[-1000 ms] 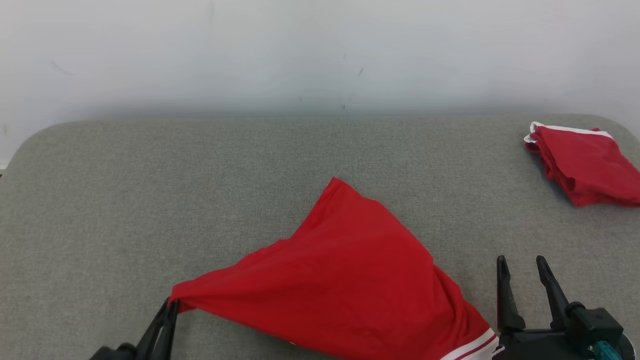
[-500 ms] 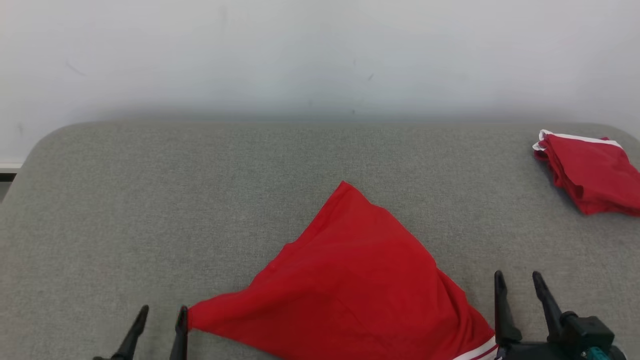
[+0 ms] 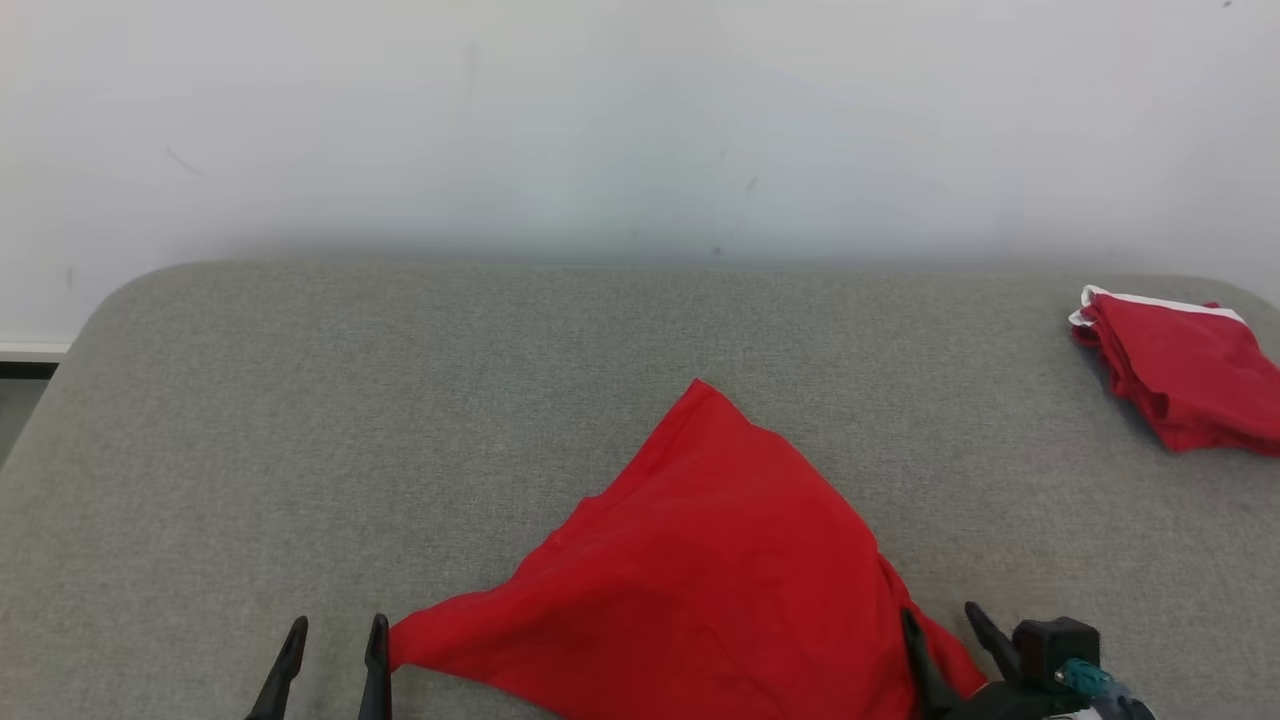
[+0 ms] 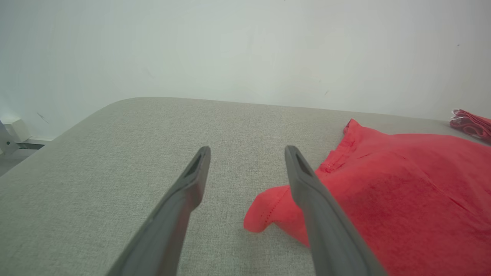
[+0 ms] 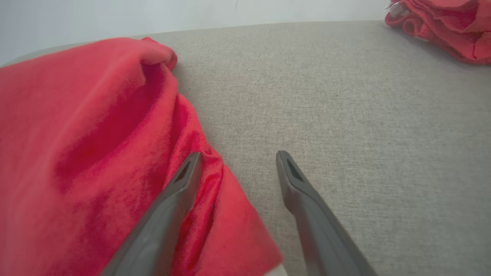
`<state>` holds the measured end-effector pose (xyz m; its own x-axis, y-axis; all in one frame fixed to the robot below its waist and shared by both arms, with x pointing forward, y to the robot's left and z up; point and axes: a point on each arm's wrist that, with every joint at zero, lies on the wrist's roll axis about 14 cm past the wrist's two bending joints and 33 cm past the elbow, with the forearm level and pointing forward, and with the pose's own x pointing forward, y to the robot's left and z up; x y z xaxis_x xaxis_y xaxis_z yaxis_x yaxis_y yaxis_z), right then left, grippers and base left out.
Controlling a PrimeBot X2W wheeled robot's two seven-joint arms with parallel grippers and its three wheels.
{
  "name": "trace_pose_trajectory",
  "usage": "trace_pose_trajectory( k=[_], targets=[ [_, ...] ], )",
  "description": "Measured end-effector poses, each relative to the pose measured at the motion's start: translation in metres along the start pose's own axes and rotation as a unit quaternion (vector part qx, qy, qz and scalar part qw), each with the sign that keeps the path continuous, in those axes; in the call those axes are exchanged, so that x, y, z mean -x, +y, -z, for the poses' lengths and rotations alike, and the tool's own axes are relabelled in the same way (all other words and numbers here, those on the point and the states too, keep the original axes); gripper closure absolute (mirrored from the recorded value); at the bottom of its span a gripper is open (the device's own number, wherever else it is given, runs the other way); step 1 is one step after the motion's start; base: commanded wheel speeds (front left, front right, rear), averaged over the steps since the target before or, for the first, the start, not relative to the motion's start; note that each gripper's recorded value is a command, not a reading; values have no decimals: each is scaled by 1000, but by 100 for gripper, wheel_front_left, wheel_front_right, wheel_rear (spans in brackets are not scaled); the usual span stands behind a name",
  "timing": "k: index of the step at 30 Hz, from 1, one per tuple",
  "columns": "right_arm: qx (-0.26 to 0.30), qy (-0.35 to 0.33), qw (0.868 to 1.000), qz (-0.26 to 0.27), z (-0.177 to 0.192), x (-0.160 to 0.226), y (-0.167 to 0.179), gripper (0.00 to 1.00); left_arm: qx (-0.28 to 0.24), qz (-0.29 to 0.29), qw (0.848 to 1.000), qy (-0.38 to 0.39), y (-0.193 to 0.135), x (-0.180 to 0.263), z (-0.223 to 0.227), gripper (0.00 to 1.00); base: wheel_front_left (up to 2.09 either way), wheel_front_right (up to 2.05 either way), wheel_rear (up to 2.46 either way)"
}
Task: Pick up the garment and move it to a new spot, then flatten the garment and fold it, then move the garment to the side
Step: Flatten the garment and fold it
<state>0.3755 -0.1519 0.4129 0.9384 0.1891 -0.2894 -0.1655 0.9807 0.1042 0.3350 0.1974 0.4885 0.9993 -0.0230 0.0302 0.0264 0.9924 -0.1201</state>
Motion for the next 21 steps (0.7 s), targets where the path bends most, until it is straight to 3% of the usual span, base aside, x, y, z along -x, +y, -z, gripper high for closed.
trace_pose_trajectory(
  k=[8, 9, 10, 15, 21],
  targets=[
    [-10, 87, 995, -41, 29, -6, 22, 0, 5, -13, 1000, 3, 4, 6, 3, 0, 0, 0, 0],
    [-17, 95, 994, -45, 32, -6, 25, 26, 4, -14, 1000, 3, 5, 7, 4, 0, 0, 0, 0],
    [-19, 109, 992, -55, 35, -6, 30, 100, 5, -18, 1000, 3, 6, 8, 3, 0, 0, 0, 0],
    [-7, 103, 992, -68, 25, -12, 31, 100, 8, -20, 1000, 6, 7, 10, 6, 0, 0, 0, 0],
    [18, 6, 999, -51, -44, -41, 9, 100, 10, -18, 1000, 8, 5, 8, 7, 0, 0, 0, 0]
  ],
)
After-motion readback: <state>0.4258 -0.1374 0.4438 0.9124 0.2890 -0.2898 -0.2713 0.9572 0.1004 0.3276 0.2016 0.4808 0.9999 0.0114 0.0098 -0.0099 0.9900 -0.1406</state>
